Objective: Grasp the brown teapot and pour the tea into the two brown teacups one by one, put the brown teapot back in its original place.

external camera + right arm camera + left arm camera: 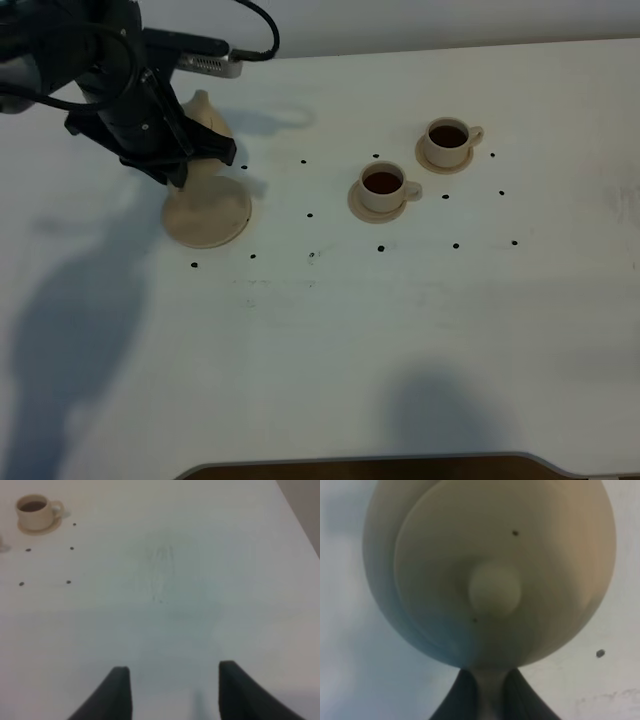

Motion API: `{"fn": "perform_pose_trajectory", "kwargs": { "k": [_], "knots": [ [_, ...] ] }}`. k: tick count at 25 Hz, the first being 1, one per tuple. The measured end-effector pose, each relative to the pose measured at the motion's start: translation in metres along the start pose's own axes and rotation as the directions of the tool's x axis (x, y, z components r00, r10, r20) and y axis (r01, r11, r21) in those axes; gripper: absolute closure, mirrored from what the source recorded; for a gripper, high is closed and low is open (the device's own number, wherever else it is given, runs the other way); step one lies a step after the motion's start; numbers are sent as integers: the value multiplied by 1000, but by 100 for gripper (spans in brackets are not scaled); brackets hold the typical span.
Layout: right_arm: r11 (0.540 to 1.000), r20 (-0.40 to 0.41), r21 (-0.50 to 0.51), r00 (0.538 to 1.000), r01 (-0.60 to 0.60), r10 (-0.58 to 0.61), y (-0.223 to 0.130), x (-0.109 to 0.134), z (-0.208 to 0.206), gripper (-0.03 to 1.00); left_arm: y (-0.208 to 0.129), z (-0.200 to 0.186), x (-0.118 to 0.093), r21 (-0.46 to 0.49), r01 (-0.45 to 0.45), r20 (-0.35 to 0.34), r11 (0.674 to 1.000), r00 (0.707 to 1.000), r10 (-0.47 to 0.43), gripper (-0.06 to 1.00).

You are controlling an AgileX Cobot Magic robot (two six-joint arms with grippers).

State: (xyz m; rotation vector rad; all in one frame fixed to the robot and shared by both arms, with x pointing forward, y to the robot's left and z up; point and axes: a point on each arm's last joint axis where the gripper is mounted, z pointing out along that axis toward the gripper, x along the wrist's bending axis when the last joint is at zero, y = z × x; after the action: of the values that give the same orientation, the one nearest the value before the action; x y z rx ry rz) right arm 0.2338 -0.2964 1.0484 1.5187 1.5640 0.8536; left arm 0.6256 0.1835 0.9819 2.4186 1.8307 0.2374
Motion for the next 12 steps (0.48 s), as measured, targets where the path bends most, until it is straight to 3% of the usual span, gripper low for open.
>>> {"fn": "perform_pose_trajectory", "kwargs": {
  "k": [12],
  "knots": [
    [1000,0,0,1000,0,0,0,0,0,57,0,37,-3,94,98,78,991,991,-106,82]
  ]
}}
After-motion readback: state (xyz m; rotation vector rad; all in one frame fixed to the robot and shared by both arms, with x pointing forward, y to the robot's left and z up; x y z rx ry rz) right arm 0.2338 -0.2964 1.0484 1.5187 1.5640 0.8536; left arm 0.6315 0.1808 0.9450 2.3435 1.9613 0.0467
